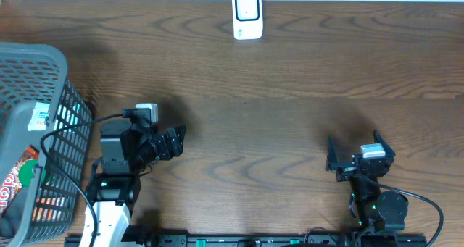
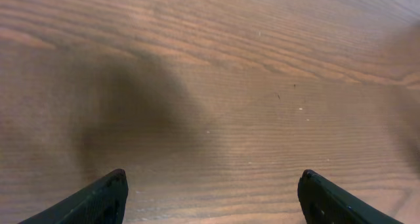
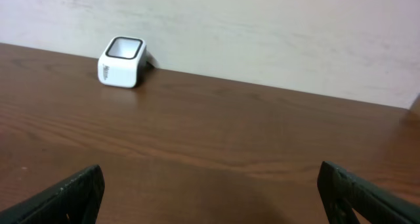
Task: Scan the item barcode
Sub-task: 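Raise the left gripper and move it over the grey basket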
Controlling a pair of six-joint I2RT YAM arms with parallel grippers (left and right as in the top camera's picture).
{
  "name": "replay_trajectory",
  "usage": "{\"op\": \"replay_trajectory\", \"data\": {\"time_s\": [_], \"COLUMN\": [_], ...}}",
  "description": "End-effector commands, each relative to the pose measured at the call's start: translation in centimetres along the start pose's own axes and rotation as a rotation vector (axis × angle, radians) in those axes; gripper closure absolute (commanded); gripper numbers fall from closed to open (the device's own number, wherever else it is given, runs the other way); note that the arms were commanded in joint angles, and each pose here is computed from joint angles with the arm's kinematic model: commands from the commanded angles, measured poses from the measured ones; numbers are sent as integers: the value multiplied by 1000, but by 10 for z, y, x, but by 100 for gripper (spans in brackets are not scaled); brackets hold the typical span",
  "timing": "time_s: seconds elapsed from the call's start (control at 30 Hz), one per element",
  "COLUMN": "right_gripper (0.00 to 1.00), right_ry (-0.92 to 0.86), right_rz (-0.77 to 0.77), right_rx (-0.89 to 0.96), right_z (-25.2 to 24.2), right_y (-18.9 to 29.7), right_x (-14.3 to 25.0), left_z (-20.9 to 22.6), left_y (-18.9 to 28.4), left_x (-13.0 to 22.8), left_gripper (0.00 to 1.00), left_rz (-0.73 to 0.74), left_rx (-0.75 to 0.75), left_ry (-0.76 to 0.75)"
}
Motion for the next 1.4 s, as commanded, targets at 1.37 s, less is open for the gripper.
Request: {"op": "replay_trajectory", "data": {"time_s": [1.37], "right_gripper": [1], "right_ry": [-12], "right_rz": [17], "right_rx": [-22], "right_z": [4], "right_y": [-1], "right_x": [3], "left_z": [-112], "left_y": [155], "left_x": [-155], "left_gripper": [16], "left_rz": [-102], "left_rx": [-208], "left_ry": [39]}}
Point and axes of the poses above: each gripper's point midway between its finger pads, its own y axis back along the fingers, its own z axis along the line the jaws close on, x = y × z, the point moved 6 cm from there along y, back along the fingers, and after that the axes turned 13 degrees about y, right-handed, at the moved point
